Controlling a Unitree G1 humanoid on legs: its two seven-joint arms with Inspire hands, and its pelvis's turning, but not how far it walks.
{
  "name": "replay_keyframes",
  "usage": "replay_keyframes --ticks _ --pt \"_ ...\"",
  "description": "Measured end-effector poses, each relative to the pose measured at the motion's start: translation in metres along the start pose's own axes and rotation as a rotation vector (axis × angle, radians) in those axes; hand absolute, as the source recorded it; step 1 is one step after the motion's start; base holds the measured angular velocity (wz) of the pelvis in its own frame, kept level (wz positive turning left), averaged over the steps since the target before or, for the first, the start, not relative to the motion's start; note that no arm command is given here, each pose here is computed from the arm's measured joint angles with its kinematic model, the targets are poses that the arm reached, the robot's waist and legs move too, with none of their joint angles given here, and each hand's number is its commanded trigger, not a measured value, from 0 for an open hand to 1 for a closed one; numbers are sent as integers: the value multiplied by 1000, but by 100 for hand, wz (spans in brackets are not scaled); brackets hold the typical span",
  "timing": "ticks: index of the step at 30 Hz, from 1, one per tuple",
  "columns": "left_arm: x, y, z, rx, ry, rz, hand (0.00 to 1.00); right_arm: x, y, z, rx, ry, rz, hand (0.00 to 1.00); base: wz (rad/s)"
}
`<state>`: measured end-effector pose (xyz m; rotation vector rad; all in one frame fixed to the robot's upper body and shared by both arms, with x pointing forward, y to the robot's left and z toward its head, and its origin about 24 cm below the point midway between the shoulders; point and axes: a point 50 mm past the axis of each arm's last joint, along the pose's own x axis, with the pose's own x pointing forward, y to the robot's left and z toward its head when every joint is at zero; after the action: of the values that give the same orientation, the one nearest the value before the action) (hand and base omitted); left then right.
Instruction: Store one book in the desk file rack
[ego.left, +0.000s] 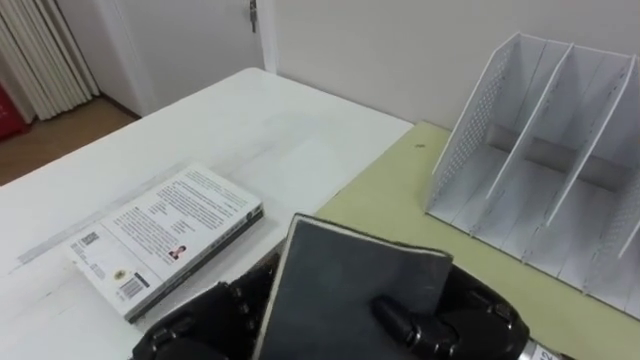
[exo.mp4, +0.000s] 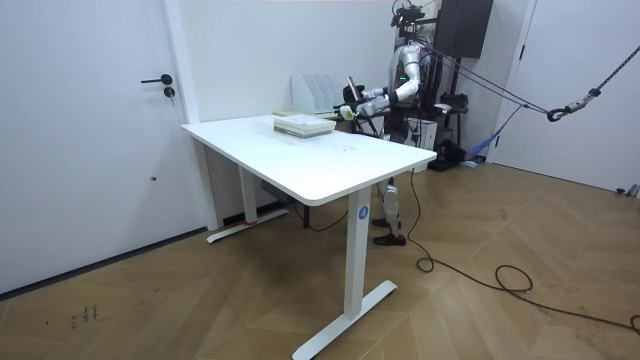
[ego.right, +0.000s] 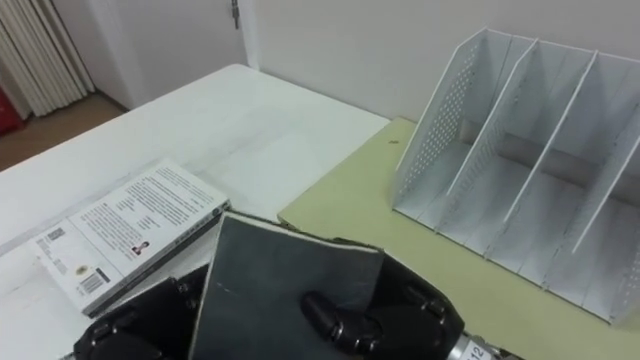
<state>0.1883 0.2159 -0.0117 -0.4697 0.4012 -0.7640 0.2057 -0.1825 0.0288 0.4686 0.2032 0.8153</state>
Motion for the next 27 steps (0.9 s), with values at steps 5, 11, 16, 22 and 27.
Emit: replay_keyframes --ticks 5,11,16,22,27 --pt "0 0 -12 -30 18 30 0 -1 -7 11 -39 -27 -73 100 -3" --pt "-3 -5 -38 -59 62 95 0 -1 -11 26 -211 -21 -233 100 -7" --pt "-11 -1 -65 -58 147 211 0 7 -6 36 -438 -46 -381 100 -6" --pt "-20 -4 -114 -147 250 367 0 13 -2 47 -664 -98 -601 100 -11" --pt "-28 -3 -140 -146 344 478 0 16 12 71 -848 -265 -766 100 -3"
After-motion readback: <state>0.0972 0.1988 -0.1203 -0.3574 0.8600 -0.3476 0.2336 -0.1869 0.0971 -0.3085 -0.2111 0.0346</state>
